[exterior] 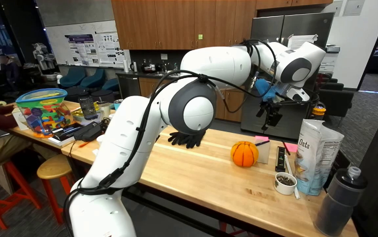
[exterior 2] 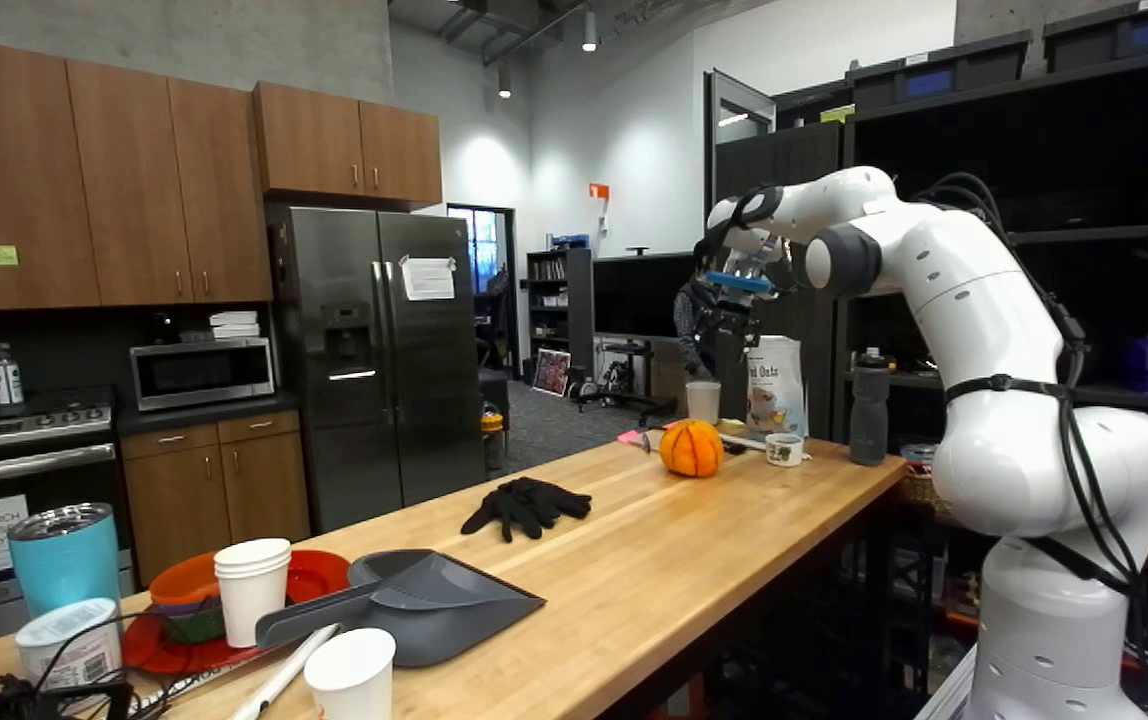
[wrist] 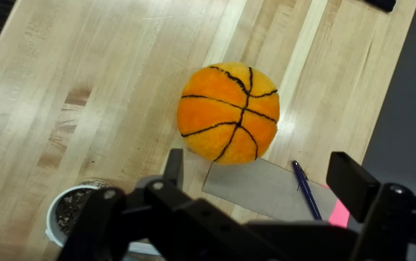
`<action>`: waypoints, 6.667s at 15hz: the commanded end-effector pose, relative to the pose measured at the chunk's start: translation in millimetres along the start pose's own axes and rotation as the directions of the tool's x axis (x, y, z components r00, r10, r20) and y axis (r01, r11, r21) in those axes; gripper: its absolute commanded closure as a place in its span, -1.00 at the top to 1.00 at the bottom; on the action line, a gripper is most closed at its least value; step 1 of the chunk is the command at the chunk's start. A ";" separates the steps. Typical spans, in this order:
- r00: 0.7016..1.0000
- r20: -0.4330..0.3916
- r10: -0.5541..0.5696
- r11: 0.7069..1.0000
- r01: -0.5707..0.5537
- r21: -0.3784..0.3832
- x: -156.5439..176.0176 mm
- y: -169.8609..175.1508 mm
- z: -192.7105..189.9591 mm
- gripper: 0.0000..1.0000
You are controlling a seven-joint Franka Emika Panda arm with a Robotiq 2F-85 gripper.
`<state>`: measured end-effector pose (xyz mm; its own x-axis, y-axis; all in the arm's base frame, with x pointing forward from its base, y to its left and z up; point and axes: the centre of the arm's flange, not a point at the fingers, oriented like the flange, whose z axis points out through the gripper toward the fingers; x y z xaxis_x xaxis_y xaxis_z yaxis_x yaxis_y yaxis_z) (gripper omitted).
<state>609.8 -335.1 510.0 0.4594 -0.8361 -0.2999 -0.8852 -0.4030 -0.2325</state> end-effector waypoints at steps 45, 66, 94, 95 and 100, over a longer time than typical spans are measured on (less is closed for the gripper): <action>0.910 -0.057 0.410 0.901 -0.414 -0.127 49.8 -54.7 76.7 0.80; 0.904 0.022 0.426 0.878 -0.408 -0.249 78.8 -12.4 124.3 1.00; 0.929 -0.214 0.301 0.901 -0.351 -0.255 74.2 -42.5 134.7 -1.00; 0.931 -0.224 0.289 0.905 -0.342 -0.253 70.5 -47.0 134.1 -1.00; 0.931 -0.257 0.260 0.913 -0.324 -0.248 62.3 -62.8 130.8 -1.00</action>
<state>699.9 -311.1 375.3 0.1783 -0.9751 -0.1322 -0.9752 -0.1930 0.1086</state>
